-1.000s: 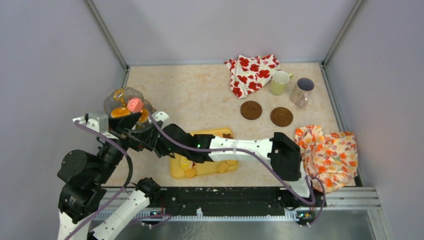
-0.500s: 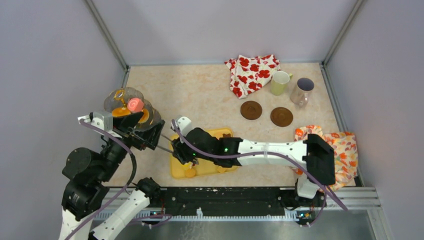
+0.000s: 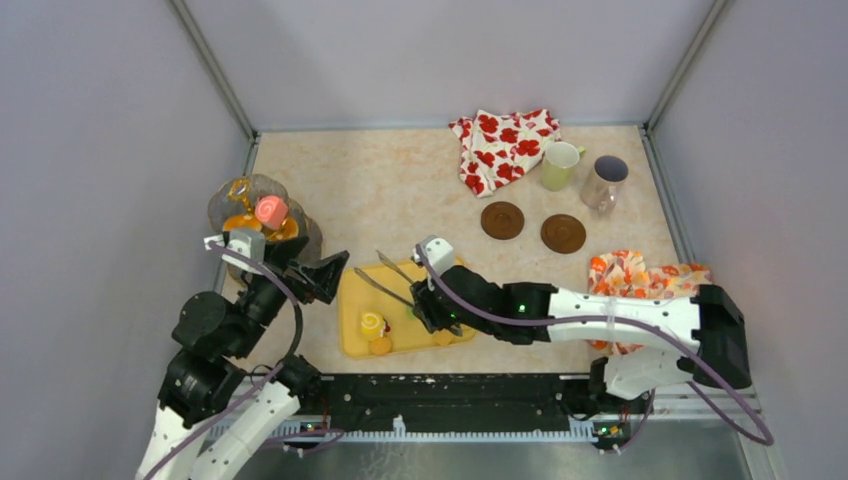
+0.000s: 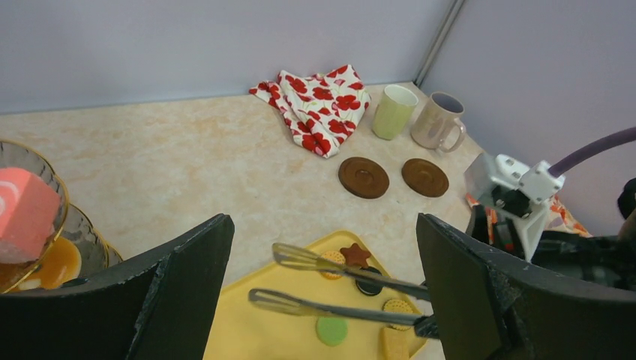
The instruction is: Serve the afternoon tea
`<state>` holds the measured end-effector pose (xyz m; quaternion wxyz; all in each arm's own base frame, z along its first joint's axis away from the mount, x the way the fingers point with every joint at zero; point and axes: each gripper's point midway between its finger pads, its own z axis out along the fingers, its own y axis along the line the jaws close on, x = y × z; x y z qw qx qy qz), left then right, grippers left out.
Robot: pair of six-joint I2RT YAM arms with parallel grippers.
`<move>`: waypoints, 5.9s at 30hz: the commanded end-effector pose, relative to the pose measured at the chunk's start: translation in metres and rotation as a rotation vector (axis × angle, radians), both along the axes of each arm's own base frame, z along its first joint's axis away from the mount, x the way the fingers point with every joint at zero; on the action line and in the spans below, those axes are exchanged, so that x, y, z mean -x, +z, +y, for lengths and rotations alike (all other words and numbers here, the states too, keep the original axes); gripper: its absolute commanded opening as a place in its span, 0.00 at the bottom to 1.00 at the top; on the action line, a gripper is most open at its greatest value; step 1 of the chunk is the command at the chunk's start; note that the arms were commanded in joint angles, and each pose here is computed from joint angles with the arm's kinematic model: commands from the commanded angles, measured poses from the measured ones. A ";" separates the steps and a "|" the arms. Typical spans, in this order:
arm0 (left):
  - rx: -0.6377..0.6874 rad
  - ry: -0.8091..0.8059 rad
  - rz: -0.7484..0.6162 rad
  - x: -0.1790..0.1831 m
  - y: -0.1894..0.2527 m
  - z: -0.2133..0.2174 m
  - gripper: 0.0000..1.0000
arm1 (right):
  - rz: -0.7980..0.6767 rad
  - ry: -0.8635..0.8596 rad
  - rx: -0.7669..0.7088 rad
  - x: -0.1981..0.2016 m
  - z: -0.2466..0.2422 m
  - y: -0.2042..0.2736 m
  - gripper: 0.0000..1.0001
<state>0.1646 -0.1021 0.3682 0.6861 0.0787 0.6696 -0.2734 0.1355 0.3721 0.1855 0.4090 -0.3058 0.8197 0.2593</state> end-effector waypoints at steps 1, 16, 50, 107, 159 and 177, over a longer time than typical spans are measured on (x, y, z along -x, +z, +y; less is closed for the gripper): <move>0.005 -0.015 -0.032 -0.006 -0.010 -0.006 0.99 | -0.004 -0.146 -0.008 -0.016 -0.047 0.010 0.44; -0.091 0.045 0.030 -0.028 -0.066 -0.005 0.99 | 0.094 -0.353 0.049 -0.017 -0.132 -0.031 0.44; -0.160 0.088 0.019 -0.030 -0.070 0.005 0.99 | 0.256 -0.249 0.149 0.019 -0.145 -0.079 0.45; -0.017 0.134 -0.116 0.008 0.023 0.034 0.99 | 0.023 -0.120 -0.243 -0.035 -0.018 0.055 0.36; 0.013 0.111 -0.149 0.031 0.050 0.043 0.99 | -0.162 0.003 -0.282 -0.134 0.170 0.065 0.35; 0.010 0.115 -0.154 0.032 0.052 0.044 0.99 | -0.185 0.059 -0.297 -0.138 0.196 0.062 0.35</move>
